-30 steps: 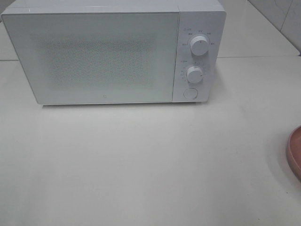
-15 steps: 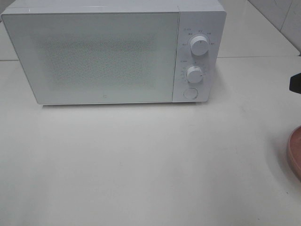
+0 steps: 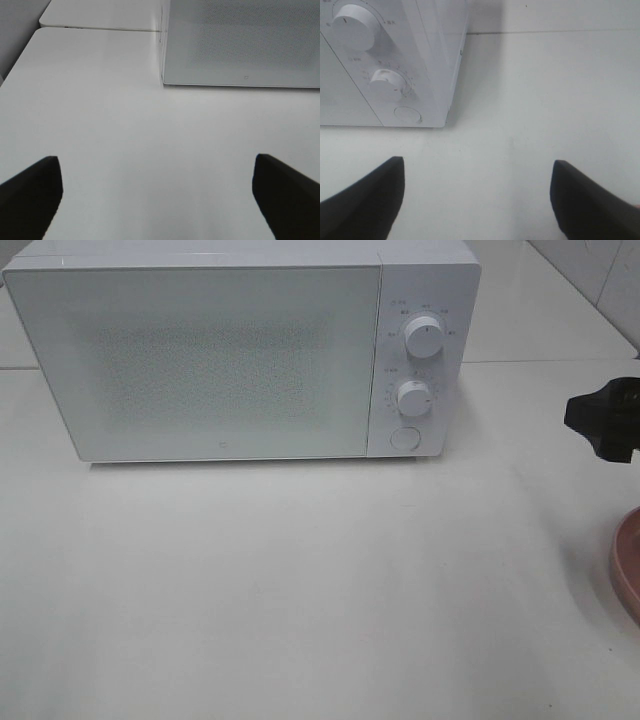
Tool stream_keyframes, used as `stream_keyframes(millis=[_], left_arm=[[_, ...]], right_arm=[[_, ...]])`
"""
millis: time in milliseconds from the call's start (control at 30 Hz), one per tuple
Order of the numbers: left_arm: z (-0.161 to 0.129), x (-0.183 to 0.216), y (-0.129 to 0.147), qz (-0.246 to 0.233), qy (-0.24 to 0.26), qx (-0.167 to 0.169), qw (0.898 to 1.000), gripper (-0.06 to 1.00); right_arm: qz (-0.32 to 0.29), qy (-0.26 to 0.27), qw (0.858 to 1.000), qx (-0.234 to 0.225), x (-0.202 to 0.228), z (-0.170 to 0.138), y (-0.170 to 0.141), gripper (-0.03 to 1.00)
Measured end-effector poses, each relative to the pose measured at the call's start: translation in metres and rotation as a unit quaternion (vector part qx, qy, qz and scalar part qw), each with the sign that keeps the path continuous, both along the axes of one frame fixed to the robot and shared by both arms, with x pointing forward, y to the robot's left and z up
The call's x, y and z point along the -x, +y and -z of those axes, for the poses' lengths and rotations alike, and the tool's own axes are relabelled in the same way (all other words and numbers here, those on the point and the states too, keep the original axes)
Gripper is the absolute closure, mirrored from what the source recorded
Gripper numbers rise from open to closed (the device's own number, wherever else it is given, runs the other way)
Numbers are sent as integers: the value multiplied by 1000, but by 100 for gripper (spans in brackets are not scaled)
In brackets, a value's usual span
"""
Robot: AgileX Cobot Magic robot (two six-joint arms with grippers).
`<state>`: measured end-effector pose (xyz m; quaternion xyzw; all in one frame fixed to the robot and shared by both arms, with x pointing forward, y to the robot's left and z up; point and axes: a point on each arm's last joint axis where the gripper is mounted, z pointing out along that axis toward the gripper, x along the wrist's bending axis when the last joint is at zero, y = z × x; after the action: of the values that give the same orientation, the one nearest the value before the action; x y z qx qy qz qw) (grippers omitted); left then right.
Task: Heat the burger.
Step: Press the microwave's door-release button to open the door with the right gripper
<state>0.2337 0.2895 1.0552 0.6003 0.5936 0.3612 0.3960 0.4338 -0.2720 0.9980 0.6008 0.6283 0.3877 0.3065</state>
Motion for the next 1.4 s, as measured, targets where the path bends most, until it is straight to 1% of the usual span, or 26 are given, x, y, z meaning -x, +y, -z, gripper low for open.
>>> stream_keyframes(millis=[67,200,233,600,733,800,833,867,933,1000,1100,1133,1200,1267,1367,1400], left_arm=[[0,0,0,0,0,0,1000,-3],[0,0,0,0,0,0,1000,-3],[0,0,0,0,0,0,1000,-3],[0,0,0,0,0,0,1000,-3],[0,0,0,0,0,0,1000,-3],[0,0,0,0,0,0,1000,-3],[0,0,0,0,0,0,1000,-3],[0,0,0,0,0,0,1000,-3],[0,0,0,0,0,0,1000,-3],[0,0,0,0,0,0,1000,-3],[0,0,0,0,0,0,1000,-3],[0,0,0,0,0,0,1000,-3],[0,0,0,0,0,0,1000,-3],[0,0,0,0,0,0,1000,-3],[0,0,0,0,0,0,1000,-3],[0,0,0,0,0,0,1000,-3]], right_arm=[[-5,-25,1000,-7,0,5,1,22],[-3,-45,999,-19,0,11,2,22],[5,-54,998,-31,0,14,1,22],[48,-87,993,-59,6,22,-5,22],[38,-94,993,-58,8,24,-1,22],[7,-98,994,-41,8,26,8,22],[7,-98,994,-41,8,26,8,22],[-11,-91,995,-28,7,30,14,22],[-18,-86,996,-23,6,33,17,22],[-40,-68,997,-3,4,45,29,22],[-45,-66,997,3,3,48,32,22],[-53,-67,996,19,3,52,38,22],[-56,-68,996,25,3,54,42,22],[-54,-79,994,49,4,59,54,22],[-53,-83,994,56,5,60,57,22],[-48,-91,992,67,7,62,62,22]])
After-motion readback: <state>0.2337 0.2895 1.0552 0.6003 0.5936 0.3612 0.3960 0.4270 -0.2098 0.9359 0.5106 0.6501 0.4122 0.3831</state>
